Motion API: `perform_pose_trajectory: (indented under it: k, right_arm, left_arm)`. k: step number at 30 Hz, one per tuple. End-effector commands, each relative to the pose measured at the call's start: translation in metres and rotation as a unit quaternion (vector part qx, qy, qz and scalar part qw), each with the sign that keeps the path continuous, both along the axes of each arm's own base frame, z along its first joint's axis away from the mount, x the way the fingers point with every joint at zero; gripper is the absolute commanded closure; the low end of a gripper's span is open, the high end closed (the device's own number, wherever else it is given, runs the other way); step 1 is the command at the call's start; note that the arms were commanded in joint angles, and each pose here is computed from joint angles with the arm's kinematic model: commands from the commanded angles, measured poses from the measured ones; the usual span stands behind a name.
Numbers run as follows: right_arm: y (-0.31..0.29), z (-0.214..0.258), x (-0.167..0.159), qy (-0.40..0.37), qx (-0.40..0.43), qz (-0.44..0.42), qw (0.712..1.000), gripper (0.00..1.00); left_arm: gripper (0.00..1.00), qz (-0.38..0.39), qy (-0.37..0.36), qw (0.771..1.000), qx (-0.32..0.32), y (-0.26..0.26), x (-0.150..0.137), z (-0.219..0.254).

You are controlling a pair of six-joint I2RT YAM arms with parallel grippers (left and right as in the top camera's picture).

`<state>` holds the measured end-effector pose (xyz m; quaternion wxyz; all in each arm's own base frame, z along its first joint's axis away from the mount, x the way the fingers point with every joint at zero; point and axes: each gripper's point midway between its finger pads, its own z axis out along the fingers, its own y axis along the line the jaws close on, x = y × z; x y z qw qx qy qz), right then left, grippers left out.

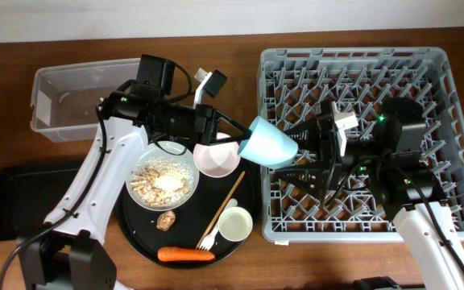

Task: Sort waste into correct bins and load items into the dishwasher rack
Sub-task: 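Hand the cup from the left gripper to the right gripper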

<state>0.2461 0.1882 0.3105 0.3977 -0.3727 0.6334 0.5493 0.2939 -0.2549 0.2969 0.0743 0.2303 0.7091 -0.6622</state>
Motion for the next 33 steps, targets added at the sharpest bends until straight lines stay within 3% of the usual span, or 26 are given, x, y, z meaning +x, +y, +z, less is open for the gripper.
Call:
perform_pose_trajectory:
  k: [1, 11, 15, 28, 33]
  right_arm:
    - [0.002, 0.004, 0.0, -0.006, 0.0, 0.003, 1.0, 0.13]
    - [0.002, 0.006, 0.001, -0.017, 0.0, 0.001, 1.0, 0.22]
    - [0.001, 0.006, 0.01, -0.009, -0.006, -0.023, 1.0, 0.3]
    - [0.0, 0.004, 0.013, -0.001, -0.009, -0.034, 0.999, 0.36]
    - [-0.002, -0.001, 0.02, 0.02, -0.017, -0.057, 0.998, 0.39]
  left_arm:
    - [1.0, -0.006, -0.008, 1.0, -0.016, 0.001, -0.003, 0.012]
    - [0.99, -0.006, -0.008, 1.0, -0.015, 0.001, -0.003, 0.012]
    - [0.89, -0.006, -0.008, 1.0, -0.015, 0.001, -0.003, 0.012]
    - [0.89, -0.001, -0.011, 1.0, -0.006, 0.001, -0.001, 0.008]
    - [0.75, 0.026, -0.023, 0.999, 0.042, 0.002, 0.009, -0.008]
